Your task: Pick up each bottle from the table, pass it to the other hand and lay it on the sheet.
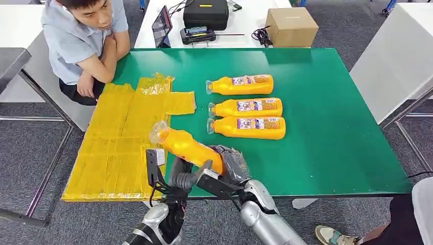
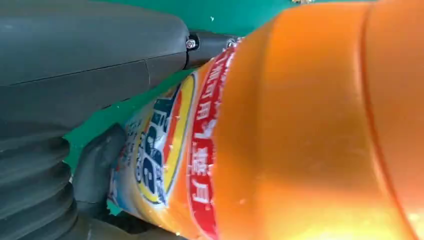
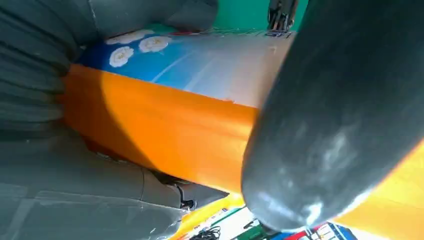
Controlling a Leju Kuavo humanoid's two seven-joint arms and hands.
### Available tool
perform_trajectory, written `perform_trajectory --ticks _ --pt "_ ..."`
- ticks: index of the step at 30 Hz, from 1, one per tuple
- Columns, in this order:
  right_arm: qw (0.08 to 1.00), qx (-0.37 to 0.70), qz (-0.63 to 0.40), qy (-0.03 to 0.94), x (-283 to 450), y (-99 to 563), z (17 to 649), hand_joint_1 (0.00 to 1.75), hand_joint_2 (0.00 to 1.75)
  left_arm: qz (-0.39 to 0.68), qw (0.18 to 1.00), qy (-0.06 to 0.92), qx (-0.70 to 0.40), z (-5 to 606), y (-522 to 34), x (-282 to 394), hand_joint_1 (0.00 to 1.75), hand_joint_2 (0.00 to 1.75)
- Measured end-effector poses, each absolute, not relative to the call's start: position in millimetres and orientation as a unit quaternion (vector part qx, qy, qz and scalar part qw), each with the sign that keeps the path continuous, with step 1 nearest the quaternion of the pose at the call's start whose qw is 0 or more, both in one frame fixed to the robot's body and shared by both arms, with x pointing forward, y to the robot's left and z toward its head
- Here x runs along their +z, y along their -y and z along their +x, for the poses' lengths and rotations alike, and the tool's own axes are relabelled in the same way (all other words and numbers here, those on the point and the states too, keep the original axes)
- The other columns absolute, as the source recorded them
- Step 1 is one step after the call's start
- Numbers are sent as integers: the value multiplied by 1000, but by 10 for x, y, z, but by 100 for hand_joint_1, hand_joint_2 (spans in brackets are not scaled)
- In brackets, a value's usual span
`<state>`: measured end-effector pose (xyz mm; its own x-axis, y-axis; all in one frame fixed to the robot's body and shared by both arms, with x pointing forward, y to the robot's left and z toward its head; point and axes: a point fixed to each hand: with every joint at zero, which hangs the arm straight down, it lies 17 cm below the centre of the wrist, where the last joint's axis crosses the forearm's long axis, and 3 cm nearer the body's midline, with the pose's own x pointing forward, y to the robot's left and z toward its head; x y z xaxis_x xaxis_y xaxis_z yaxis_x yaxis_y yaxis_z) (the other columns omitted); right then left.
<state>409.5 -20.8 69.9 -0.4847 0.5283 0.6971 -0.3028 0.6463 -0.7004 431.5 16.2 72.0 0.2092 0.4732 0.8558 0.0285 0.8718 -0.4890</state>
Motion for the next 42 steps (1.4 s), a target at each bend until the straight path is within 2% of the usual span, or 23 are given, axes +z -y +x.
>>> perform_trajectory --ticks 2,6,7,8,9,10,11,12,13,14,26,42 --pt "503 416 -73 754 683 194 4083 129 175 -200 748 615 150 4321 -178 725 175 175" --pt "506 412 -72 754 671 196 4083 115 175 -189 743 625 151 4326 -207 748 175 175" --pt "506 411 -73 754 671 201 4084 106 175 -186 742 626 151 4325 -214 747 175 175" --pt "507 410 -74 754 666 208 4084 87 175 -184 742 628 150 4325 -222 746 175 175" --pt "509 409 -74 754 662 211 4083 79 175 -180 741 629 150 4324 -230 744 175 175" --pt "510 408 -74 754 656 216 4081 79 175 -178 741 630 149 4322 -235 743 175 175" --pt "511 407 -74 754 650 218 4077 44 175 -178 741 631 148 4319 -235 741 175 175" --pt "512 406 -74 754 645 223 4073 16 175 -176 741 631 148 4317 -241 737 175 175" --pt "513 405 -74 754 640 226 4070 16 175 -175 740 632 148 4314 -244 735 175 175" --pt "513 404 -73 754 638 226 4065 0 175 -175 740 633 147 4311 -245 734 175 175" --pt "528 398 -75 747 475 336 3977 0 175 -138 720 670 114 4355 -366 876 175 175" --pt "552 390 -69 734 261 422 3790 0 175 7 618 785 -47 4416 -602 1456 175 175"
